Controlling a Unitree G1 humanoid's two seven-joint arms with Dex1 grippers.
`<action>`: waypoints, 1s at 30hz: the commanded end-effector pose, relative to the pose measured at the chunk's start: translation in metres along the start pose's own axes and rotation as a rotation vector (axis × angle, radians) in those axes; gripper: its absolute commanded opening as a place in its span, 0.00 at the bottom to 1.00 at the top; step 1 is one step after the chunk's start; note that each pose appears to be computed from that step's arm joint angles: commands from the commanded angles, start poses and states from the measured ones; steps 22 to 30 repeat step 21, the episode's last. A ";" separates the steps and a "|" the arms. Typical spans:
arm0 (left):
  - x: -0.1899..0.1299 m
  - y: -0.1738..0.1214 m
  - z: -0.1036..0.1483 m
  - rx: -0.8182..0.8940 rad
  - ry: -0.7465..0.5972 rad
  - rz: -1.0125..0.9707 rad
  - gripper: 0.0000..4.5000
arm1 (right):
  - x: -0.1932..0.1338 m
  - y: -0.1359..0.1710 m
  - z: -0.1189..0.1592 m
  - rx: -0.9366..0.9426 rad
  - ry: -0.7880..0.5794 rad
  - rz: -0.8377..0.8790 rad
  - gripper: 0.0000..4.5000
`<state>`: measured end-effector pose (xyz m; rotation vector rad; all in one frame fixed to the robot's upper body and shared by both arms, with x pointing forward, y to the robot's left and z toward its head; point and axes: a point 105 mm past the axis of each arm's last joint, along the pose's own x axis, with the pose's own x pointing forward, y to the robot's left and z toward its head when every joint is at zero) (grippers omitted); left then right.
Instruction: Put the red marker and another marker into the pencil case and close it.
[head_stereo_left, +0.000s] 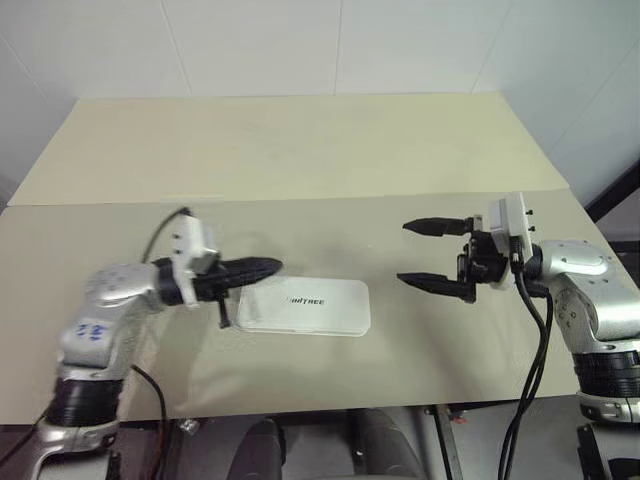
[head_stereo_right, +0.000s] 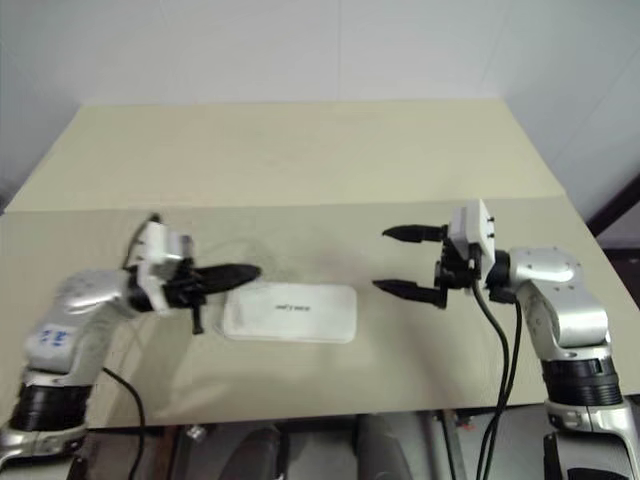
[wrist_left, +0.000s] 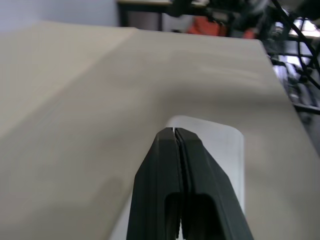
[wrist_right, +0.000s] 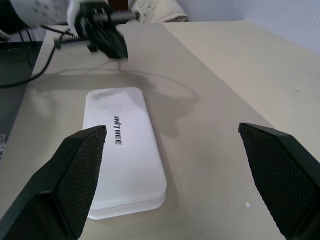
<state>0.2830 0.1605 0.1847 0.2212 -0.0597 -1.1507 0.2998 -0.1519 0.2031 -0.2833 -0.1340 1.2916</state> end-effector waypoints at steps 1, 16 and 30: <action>-0.032 -0.001 0.009 0.013 0.006 0.115 0.27 | -0.002 -0.008 0.008 -0.074 -0.019 -0.005 1.00; -0.074 0.022 0.024 0.118 0.015 0.304 0.99 | -0.011 -0.022 0.007 -0.139 -0.006 -0.031 1.00; -0.066 0.027 0.028 0.139 -0.011 0.299 0.99 | -0.008 -0.017 0.002 -0.133 -0.009 -0.031 1.00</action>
